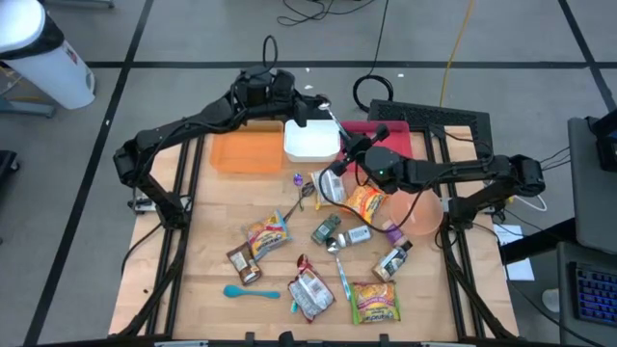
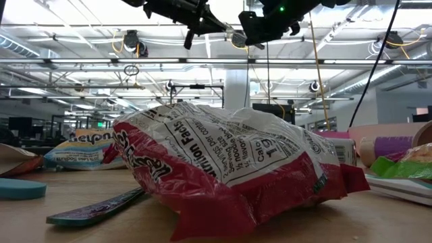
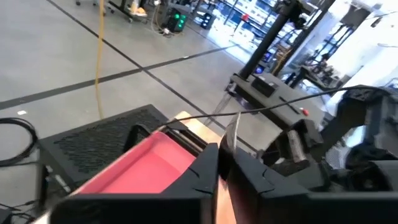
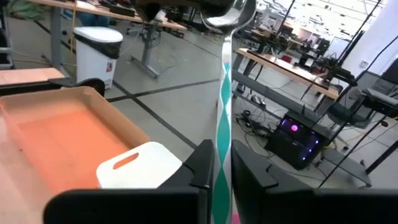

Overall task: Pick & Place Food Item
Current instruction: Put the white blue spoon into the red bin

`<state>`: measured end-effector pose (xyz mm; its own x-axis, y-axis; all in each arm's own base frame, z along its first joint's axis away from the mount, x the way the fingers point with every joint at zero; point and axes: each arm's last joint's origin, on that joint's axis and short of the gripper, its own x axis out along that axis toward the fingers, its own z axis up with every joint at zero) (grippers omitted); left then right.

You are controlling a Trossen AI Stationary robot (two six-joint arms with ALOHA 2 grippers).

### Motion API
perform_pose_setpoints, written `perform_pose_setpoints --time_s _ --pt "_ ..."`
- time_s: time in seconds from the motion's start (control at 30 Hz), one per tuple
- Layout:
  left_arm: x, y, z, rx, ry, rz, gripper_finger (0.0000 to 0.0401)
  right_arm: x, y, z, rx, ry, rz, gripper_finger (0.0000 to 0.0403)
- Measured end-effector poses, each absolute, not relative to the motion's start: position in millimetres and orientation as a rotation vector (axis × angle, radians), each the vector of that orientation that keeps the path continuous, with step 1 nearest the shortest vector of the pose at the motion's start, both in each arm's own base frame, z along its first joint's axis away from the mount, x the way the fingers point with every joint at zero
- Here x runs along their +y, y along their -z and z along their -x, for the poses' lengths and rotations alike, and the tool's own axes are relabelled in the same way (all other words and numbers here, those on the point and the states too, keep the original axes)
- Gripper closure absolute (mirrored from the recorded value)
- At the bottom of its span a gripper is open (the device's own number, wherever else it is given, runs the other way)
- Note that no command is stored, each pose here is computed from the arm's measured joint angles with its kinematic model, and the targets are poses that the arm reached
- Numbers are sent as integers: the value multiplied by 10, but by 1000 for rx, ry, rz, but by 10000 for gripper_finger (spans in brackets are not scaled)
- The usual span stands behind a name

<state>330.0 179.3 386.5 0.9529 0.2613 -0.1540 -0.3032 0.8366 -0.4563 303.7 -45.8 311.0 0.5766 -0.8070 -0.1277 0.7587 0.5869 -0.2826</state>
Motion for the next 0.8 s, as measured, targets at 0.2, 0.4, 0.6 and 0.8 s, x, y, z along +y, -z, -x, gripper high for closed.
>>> perform_pose_setpoints --time_s 0.2,0.4,0.6,0.8 --pt "1780 -3871 -3303 93 -229 510 319 -436 -3102 -3055 257 864 215 382" --pt "1856 -3878 -3255 93 -193 512 277 -440 -3167 -3001 240 869 209 382" --pt "2019 -4036 -3037 31 -92 489 251 -462 -3329 -2871 205 854 233 382" --pt "2042 -4387 -2646 -73 -15 393 247 -562 -3502 -2650 183 871 230 382"
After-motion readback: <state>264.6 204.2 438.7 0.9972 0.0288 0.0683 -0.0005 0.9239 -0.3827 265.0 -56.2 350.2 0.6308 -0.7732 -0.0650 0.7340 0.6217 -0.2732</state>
